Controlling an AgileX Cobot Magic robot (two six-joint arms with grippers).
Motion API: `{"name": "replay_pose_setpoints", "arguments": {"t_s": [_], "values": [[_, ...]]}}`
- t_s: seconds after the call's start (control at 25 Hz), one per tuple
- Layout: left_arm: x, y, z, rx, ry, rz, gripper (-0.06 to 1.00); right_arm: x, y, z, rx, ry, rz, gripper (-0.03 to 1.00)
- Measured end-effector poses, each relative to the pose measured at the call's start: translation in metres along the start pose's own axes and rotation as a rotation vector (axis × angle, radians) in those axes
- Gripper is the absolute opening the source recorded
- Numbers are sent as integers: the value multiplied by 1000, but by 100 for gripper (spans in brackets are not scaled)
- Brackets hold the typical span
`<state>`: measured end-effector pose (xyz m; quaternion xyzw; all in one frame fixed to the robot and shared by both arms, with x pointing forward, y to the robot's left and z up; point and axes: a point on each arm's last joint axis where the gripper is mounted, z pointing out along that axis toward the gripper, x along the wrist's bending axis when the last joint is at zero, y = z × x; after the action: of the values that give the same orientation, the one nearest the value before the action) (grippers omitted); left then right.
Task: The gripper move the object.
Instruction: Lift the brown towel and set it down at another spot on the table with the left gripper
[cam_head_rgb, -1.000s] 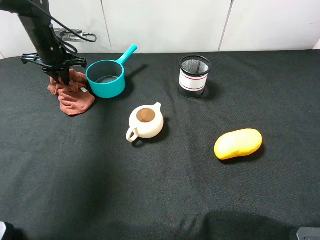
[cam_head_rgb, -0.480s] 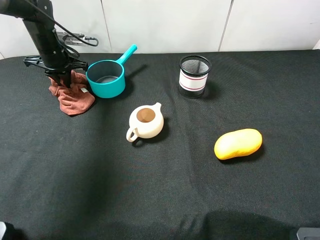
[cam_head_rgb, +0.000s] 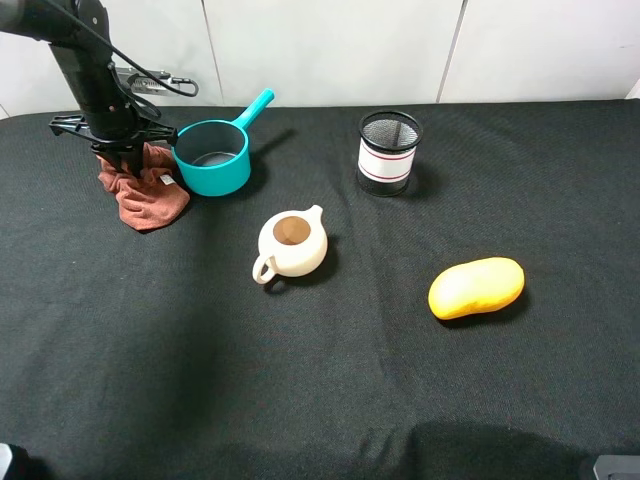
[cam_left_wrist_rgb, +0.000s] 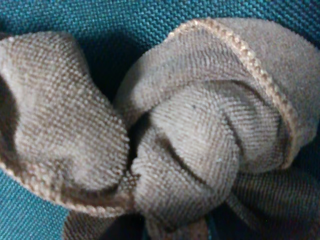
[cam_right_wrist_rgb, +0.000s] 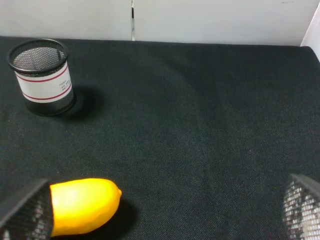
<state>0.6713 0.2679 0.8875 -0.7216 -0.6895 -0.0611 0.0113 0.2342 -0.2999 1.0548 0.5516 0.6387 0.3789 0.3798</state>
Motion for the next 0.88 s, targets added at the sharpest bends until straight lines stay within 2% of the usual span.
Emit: {"name": "replay_pose_setpoints", "arguments": {"t_s": [0.12, 0.2, 0.48, 0.6, 0.88], "values": [[0, 0, 0, 0, 0, 1, 13, 0, 0, 0, 0, 0, 0, 69], [0, 0, 0, 0, 1, 2, 17, 0, 0, 0, 0, 0, 0, 69], [-1, -1, 2, 11, 1, -12, 51, 0, 0, 0, 0, 0, 0, 69], [-1, -1, 4, 21, 0, -30, 61, 0, 0, 0, 0, 0, 0, 69], [-1, -2, 5, 29, 0, -38, 67, 0, 0, 0, 0, 0, 0, 69]]}}
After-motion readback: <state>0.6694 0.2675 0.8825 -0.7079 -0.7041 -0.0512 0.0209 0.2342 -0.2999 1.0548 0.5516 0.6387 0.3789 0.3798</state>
